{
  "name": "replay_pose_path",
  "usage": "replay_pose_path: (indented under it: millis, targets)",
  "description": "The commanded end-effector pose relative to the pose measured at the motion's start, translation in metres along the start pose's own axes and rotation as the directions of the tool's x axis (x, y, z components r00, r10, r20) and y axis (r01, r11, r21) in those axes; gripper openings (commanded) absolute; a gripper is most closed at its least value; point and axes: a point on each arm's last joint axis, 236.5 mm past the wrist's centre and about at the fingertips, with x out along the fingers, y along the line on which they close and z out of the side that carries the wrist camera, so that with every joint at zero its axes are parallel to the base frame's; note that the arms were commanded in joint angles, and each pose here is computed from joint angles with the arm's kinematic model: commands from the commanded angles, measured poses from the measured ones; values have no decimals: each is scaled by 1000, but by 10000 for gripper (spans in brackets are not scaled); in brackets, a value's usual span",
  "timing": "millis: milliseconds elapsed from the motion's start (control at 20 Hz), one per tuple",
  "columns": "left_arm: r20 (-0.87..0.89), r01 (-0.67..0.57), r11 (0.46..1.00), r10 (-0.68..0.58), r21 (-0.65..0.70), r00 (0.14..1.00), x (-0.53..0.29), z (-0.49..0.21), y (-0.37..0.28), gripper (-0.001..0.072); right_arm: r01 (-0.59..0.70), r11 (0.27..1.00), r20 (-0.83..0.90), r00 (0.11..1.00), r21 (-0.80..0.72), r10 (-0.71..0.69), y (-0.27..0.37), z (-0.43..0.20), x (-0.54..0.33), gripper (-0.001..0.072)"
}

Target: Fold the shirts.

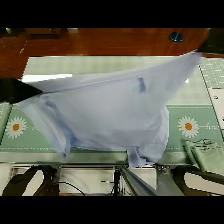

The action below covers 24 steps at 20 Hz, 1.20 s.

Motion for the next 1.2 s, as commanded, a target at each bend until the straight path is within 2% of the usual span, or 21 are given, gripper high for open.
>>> replay_pose_path:
  millis: [0,200,450,650,950,1000,1050,1100,1150]
  targets:
    - [-51,-12,997,8,-71,999,67,11,76,31,55,996,29,998,-64,-54,1,33,102,24]
    - [-122,-20,994,7,-104,992,118,22,135,32,68,998,189,980,-14,-64,-10,76,142,24]
    - [-56,-54,997,57,51,997,140,70,175,32,81,997,370,926,-3,-74,-18,120,157,24]
    - [26,-120,990,119,70,993,147,97,199,32,85,996,321,944,2,-81,-26,109,188,25]
    - [-66,-75,997,74,-2,995,163,75,206,36,77,997,224,972,11,-78,-30,85,214,27]
    - [-66,-65,998,66,10,996,157,79,201,118,76,997,234,969,9,-76,-28,88,205,36]
    - [-49,-62,998,63,29,997,146,90,197,314,75,997,248,966,4,-73,-24,92,191,168]
    - [-32,-58,997,60,48,998,132,103,193,424,78,997,256,964,-6,-74,-21,94,174,359]
    - [-23,-60,996,61,69,998,112,114,189,471,98,994,260,962,-48,-82,-17,94,151,503]
